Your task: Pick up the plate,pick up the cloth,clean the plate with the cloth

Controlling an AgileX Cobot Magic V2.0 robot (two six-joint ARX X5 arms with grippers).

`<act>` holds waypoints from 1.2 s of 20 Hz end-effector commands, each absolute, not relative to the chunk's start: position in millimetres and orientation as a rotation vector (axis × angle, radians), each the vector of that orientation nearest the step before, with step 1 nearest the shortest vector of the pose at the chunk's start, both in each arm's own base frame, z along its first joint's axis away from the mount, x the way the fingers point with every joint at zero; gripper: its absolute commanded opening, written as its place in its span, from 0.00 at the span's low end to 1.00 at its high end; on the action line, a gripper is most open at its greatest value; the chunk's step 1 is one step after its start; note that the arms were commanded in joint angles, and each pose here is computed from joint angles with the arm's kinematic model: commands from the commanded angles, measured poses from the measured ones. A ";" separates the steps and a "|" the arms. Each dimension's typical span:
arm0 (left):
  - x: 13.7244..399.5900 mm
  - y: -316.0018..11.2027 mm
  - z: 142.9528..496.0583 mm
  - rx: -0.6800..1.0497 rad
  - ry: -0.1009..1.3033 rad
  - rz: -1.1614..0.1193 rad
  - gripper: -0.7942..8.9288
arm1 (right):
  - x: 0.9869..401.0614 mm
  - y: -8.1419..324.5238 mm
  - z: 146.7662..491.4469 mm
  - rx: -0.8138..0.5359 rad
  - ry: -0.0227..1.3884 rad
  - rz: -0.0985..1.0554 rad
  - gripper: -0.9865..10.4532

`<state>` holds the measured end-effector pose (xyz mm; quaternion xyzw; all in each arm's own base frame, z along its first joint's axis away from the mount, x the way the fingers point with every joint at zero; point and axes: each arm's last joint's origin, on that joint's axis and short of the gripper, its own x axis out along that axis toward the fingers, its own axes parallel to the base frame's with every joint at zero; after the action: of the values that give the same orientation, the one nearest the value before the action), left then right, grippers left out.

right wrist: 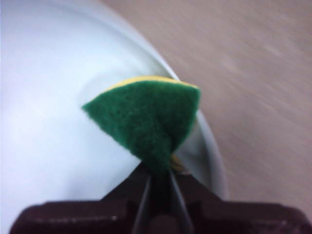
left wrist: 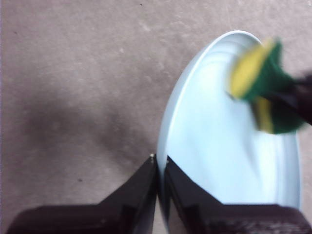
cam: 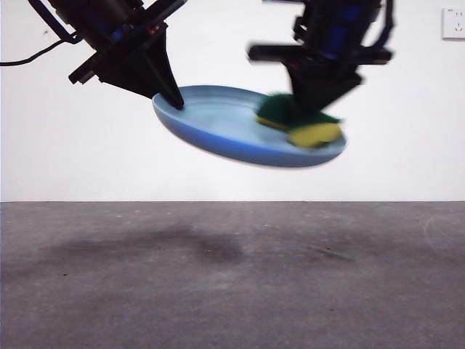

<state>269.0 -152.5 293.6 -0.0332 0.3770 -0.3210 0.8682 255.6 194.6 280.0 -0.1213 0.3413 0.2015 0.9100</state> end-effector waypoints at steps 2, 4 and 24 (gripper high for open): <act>266.8 -160.4 298.5 -0.093 0.754 -0.762 0.07 | 257.5 206.3 282.5 -0.058 0.699 0.646 0.08; 268.6 -161.3 301.0 -0.117 0.729 -0.759 0.07 | 253.9 211.7 280.7 -0.032 0.729 0.724 0.08; 264.3 -165.3 300.2 -0.150 0.768 -0.834 0.08 | 246.0 209.6 300.9 -0.095 0.564 0.494 0.08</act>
<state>268.3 -158.6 296.7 -0.0762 0.3743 -0.3557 0.8530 244.8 206.0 305.7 -0.0781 0.2644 0.2180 0.9362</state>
